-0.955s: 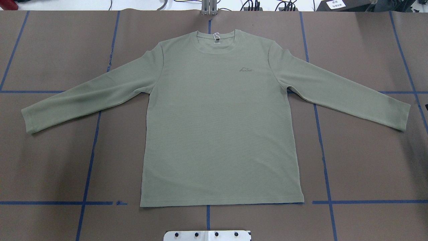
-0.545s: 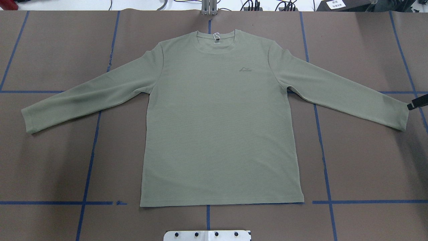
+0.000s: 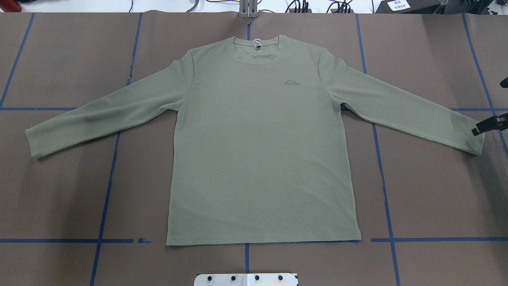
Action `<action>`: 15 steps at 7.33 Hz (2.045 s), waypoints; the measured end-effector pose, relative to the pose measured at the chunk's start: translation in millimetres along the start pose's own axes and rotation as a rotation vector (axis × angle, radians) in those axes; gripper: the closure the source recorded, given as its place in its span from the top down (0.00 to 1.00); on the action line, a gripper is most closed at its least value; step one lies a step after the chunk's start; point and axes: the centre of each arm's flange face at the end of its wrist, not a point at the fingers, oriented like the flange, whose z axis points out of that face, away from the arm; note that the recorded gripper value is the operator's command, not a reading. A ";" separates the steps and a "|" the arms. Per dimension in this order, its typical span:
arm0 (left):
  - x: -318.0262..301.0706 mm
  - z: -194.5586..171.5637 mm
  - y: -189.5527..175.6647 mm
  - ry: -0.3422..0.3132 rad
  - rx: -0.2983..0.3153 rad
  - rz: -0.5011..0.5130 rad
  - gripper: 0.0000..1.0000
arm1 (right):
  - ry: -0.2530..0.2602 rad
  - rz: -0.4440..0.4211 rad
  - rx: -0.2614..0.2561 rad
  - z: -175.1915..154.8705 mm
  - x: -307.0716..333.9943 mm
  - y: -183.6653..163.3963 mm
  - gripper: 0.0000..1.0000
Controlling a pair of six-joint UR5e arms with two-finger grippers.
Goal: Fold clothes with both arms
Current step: 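Lower the right gripper onto the sleeve cuff nearest it and grasp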
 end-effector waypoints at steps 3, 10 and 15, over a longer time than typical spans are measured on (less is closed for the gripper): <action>-0.4 0.1 0.3 0.001 0.000 -0.001 1.00 | -0.003 -0.011 -0.020 8.8 -6.7 2.4 1.00; 2.0 -1.9 -1.8 0.004 0.005 0.004 1.00 | 0.005 0.008 -0.047 19.0 1.8 9.8 0.92; 3.0 -2.6 -2.4 0.006 0.006 0.006 1.00 | 0.001 0.012 -0.053 20.5 2.4 10.2 0.10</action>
